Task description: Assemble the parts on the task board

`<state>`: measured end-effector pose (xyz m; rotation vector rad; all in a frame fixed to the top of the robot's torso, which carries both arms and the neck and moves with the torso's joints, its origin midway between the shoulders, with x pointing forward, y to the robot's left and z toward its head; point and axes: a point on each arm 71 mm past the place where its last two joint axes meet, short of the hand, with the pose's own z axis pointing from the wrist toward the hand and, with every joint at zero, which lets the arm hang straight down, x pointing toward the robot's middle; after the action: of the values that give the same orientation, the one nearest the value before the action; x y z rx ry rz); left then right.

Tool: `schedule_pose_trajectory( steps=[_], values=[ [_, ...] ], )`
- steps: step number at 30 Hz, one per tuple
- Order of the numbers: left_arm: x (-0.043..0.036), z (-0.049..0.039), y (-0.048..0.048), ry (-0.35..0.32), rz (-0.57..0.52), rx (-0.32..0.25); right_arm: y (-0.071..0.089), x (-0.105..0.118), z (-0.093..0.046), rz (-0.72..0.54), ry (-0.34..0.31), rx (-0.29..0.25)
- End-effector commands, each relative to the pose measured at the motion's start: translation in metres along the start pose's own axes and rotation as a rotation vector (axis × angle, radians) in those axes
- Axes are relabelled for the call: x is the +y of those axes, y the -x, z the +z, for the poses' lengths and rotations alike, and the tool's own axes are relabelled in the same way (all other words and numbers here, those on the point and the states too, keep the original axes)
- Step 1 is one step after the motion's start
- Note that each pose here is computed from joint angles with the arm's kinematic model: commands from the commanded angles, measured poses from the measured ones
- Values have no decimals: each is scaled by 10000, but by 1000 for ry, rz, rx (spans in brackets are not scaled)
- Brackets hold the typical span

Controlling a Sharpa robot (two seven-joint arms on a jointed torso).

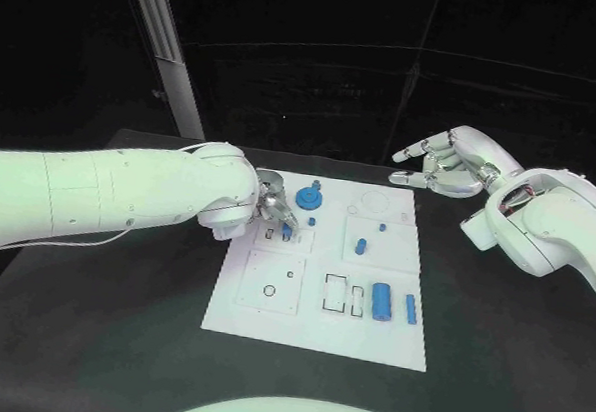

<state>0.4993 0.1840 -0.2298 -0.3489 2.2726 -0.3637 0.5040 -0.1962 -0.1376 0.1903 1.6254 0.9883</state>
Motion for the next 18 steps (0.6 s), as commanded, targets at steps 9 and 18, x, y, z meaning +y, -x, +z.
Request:
schedule_pose_trajectory(
  steps=[9, 18],
  values=[
    [7, -6, -40, -30, 46, -58, 7, 0, 1, -2, 1, 9],
    [47, -11, -73, -10, 78, -26, 7, -4, 0, -2, -2, 12]
  ],
)
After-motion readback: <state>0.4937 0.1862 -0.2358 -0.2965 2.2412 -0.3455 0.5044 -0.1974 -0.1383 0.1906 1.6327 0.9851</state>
